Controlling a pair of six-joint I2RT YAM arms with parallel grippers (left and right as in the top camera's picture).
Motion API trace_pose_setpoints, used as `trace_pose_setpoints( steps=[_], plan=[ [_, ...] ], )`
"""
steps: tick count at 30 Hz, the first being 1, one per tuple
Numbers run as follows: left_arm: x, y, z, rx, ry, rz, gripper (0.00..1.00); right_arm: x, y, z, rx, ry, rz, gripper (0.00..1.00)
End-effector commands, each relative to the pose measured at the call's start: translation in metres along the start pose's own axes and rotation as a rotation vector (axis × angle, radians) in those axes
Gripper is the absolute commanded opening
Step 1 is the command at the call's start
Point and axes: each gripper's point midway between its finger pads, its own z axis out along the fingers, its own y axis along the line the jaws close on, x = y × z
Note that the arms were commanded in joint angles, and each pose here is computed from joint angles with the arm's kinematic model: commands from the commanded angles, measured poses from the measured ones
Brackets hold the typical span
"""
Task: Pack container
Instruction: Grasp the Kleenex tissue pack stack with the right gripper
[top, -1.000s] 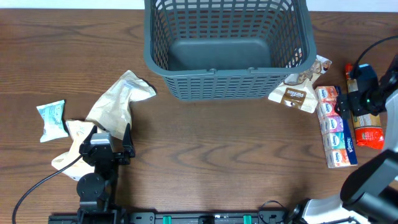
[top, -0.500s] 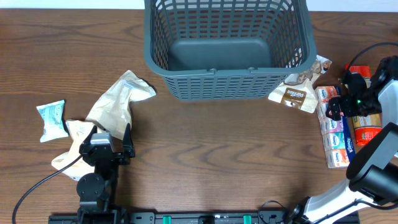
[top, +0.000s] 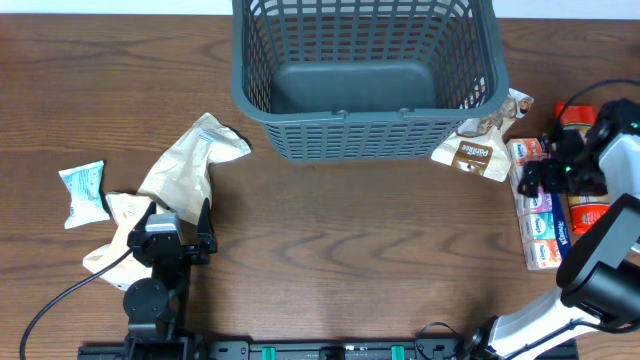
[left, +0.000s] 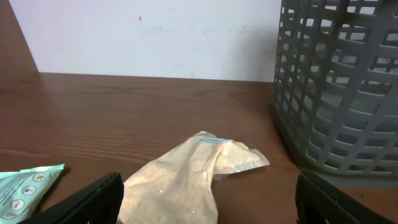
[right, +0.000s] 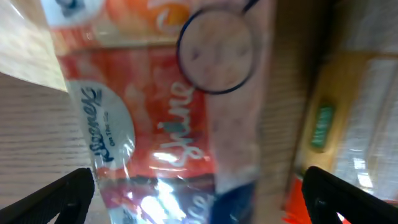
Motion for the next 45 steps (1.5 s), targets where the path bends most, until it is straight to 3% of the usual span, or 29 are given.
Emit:
trace_pose_setpoints(
  steps=[1,15,22,23,25,32,36,45],
  plan=[
    [0.012,0.004,0.001,-0.023,0.033,-0.002,0.81,0.013,0.011,0.019,-0.03,0.039,0.025,0.99],
    [0.012,0.004,0.001,-0.023,0.033,-0.002,0.81,0.016,0.025,0.036,-0.08,0.009,0.066,0.99],
    [0.012,0.004,0.001,-0.023,0.033,-0.002,0.81,0.015,0.029,0.036,-0.109,-0.002,0.07,0.84],
    [0.012,0.004,0.001,-0.023,0.033,-0.002,0.81,0.015,0.03,0.036,-0.11,-0.001,0.07,0.79],
    [0.012,0.004,0.001,-0.023,0.033,-0.002,0.81,0.015,0.03,0.036,-0.112,-0.002,0.07,0.54],
    [0.012,0.004,0.001,-0.023,0.033,-0.002,0.81,0.014,0.031,0.036,-0.116,-0.004,0.07,0.53],
    [0.012,0.004,0.001,-0.023,0.033,-0.002,0.81,0.012,0.034,0.035,-0.136,-0.014,0.071,0.26],
    [0.012,0.004,0.001,-0.023,0.033,-0.002,0.81,0.01,0.038,0.033,-0.157,-0.026,0.104,0.24]
  ],
)
